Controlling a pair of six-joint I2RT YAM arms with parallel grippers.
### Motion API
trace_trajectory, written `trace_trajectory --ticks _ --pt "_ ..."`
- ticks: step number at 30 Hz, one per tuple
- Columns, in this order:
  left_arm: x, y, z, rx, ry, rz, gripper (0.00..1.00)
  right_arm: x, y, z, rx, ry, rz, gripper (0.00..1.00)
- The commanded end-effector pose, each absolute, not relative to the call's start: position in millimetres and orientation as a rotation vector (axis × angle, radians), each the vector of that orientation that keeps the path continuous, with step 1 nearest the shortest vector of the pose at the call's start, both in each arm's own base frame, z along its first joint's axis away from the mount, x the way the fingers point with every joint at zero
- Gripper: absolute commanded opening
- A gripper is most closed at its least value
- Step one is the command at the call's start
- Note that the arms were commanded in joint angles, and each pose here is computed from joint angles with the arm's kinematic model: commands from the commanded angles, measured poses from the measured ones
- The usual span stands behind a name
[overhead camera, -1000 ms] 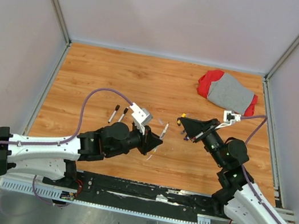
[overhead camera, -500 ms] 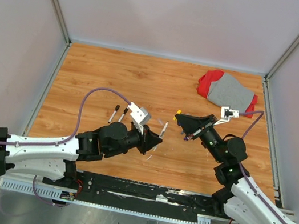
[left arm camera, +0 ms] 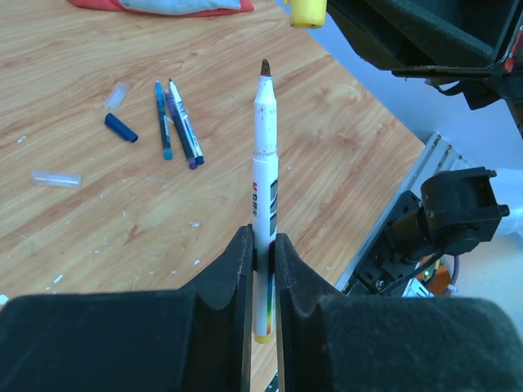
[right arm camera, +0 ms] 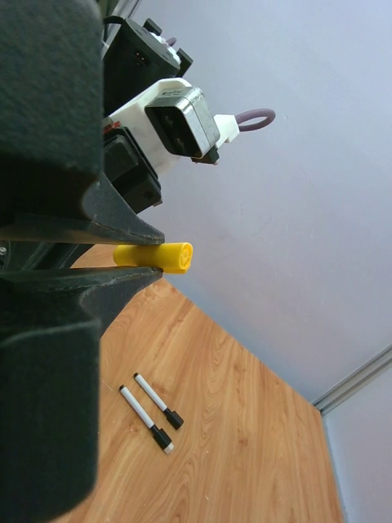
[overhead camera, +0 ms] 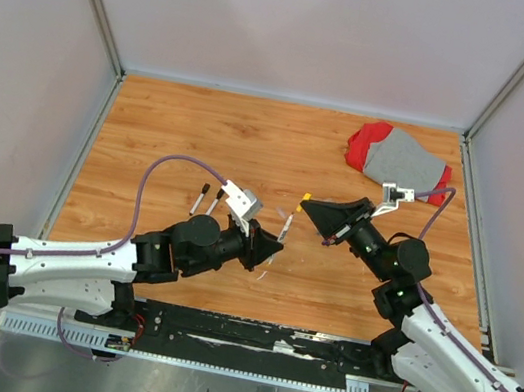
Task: Insert the pens into the pen caps
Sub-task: Insert the pen cap onto the pen.
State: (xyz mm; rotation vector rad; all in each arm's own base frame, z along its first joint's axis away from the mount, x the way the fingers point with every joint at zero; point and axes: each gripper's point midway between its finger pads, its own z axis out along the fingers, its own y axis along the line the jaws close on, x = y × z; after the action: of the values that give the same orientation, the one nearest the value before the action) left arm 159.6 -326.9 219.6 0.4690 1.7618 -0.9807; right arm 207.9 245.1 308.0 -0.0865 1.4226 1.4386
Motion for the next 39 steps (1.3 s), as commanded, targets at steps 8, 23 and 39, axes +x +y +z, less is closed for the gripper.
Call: trace_trajectory --ticks 8,23,39 --pt "158.1 -328.4 234.1 0.46 1.703 -1.01 0.01 205.7 248.2 314.9 -0.128 1.412 1.465 0.01" --pt "157.2 -331.8 231.4 0.474 1.709 -1.014 0.0 209.2 245.3 317.8 -0.094 1.392 1.456 0.0" --pt "156.2 -333.6 228.1 0.485 1.719 -1.015 0.01 212.1 244.5 317.2 -0.085 1.402 1.435 0.01"
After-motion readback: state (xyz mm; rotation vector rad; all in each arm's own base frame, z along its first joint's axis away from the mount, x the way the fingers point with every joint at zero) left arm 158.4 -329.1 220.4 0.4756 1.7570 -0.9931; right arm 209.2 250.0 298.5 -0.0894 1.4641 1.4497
